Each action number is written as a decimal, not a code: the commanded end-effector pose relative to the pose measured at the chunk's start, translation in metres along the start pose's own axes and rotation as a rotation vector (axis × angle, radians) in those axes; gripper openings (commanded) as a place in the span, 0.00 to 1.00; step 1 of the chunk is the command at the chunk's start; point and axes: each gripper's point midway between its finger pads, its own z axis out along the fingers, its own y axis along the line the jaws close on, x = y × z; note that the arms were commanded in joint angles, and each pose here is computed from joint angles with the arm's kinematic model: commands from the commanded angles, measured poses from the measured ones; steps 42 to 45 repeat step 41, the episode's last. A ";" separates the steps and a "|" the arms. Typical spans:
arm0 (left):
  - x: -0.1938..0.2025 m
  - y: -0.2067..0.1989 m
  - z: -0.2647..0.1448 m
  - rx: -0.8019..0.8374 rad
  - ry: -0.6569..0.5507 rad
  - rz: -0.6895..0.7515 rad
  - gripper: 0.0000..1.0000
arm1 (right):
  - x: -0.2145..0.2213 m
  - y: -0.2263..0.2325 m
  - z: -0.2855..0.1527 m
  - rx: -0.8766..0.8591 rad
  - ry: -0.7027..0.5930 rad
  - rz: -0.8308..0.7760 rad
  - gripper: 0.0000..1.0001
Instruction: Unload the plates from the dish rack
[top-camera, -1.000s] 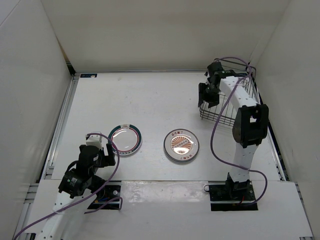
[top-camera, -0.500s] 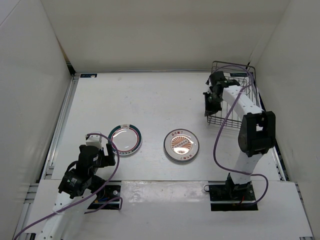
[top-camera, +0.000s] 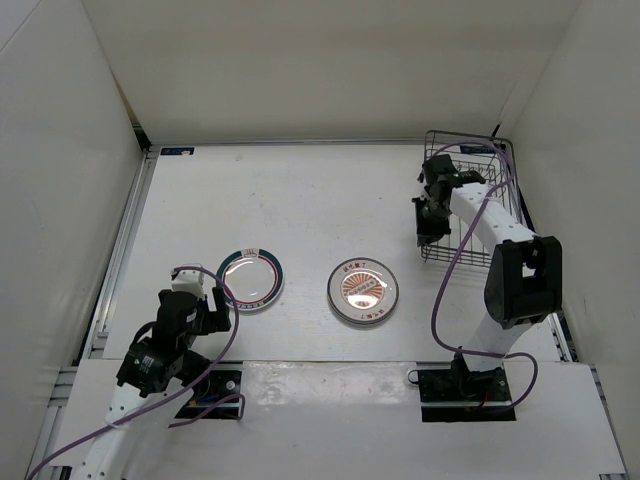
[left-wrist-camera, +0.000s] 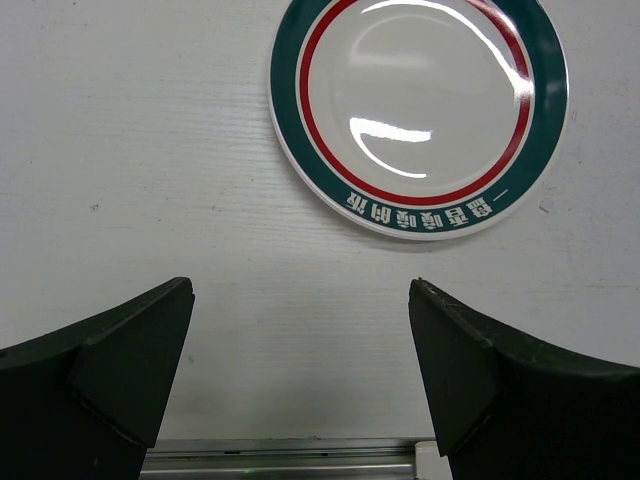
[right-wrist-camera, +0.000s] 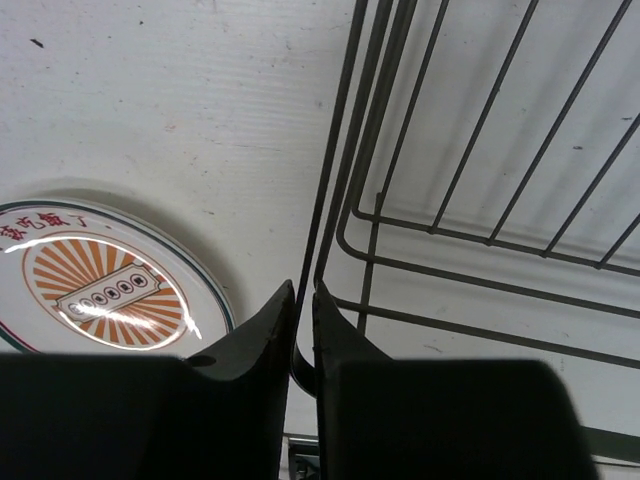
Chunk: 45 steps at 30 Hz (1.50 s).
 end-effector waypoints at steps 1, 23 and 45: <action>-0.004 0.001 -0.002 -0.002 -0.014 -0.009 1.00 | 0.012 -0.018 -0.008 0.087 0.040 0.020 0.12; -0.007 0.002 -0.003 -0.007 -0.026 -0.009 1.00 | -0.048 0.001 -0.113 0.034 -0.209 -0.024 0.90; -0.093 -0.025 -0.040 0.108 -0.150 0.053 1.00 | 0.097 0.021 -0.192 -0.227 -0.407 -0.025 0.90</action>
